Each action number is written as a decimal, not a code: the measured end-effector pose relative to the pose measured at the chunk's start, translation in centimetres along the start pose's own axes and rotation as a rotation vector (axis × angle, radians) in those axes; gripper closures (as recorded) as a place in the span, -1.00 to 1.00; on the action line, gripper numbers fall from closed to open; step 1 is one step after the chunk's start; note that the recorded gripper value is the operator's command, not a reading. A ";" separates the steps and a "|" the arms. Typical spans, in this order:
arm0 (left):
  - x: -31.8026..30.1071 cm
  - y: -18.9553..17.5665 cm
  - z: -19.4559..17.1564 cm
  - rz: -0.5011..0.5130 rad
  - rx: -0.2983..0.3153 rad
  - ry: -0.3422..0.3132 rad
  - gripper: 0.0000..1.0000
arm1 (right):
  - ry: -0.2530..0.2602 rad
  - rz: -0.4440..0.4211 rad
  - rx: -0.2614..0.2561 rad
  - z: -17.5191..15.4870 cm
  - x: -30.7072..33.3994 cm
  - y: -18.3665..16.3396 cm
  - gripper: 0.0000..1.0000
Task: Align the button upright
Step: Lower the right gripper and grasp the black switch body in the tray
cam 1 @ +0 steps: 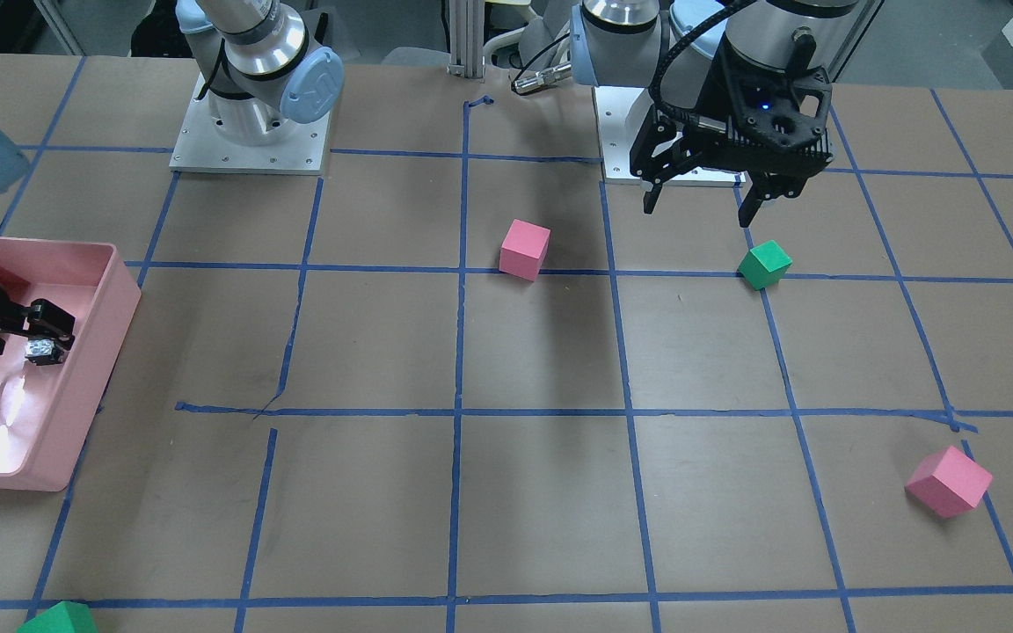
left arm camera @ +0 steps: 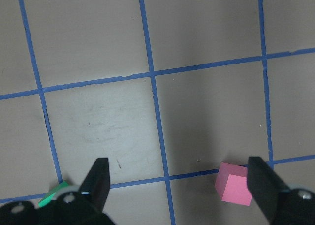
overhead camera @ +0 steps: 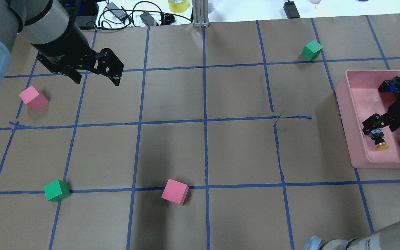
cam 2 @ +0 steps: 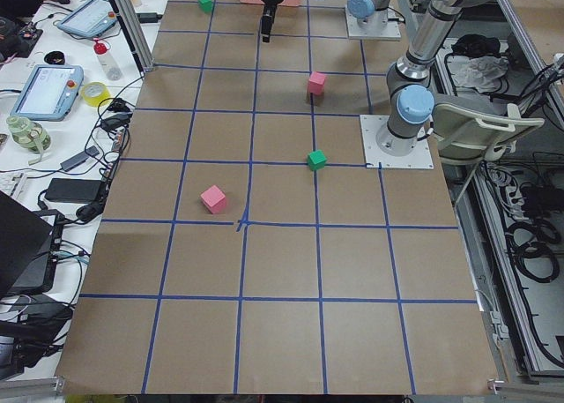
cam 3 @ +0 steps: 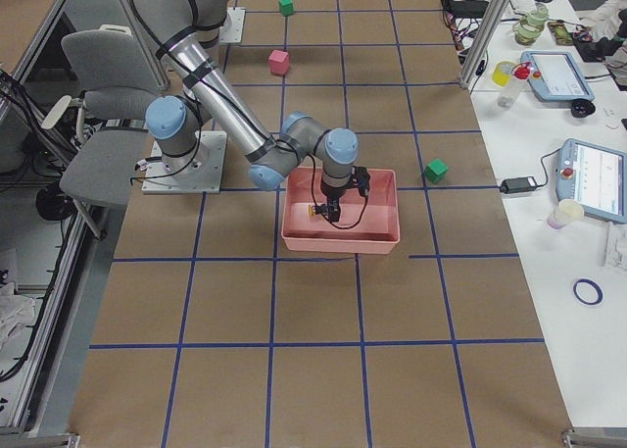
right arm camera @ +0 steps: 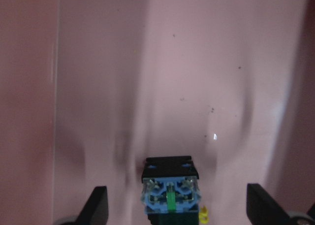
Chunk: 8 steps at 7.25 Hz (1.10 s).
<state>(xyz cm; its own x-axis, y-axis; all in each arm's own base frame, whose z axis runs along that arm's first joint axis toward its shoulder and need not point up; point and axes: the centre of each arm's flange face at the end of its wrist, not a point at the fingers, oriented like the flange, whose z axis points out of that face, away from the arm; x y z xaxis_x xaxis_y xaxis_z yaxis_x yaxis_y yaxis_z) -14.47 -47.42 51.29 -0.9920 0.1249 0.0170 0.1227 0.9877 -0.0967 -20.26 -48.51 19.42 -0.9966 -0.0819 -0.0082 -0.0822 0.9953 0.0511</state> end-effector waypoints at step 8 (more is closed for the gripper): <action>0.0 0.0 0.0 0.000 0.000 0.000 -1.00 | 0.031 0.007 -0.059 0.6 0.0 0.9 0.86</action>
<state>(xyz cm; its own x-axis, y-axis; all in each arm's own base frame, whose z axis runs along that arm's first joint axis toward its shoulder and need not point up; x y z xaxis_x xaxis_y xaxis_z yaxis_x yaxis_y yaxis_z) -14.47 -47.40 51.33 -0.9920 0.1249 0.0170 0.1227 0.9877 -0.0968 -20.28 -47.59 18.84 -0.9967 -0.0777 0.0231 -0.0747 0.9912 0.1096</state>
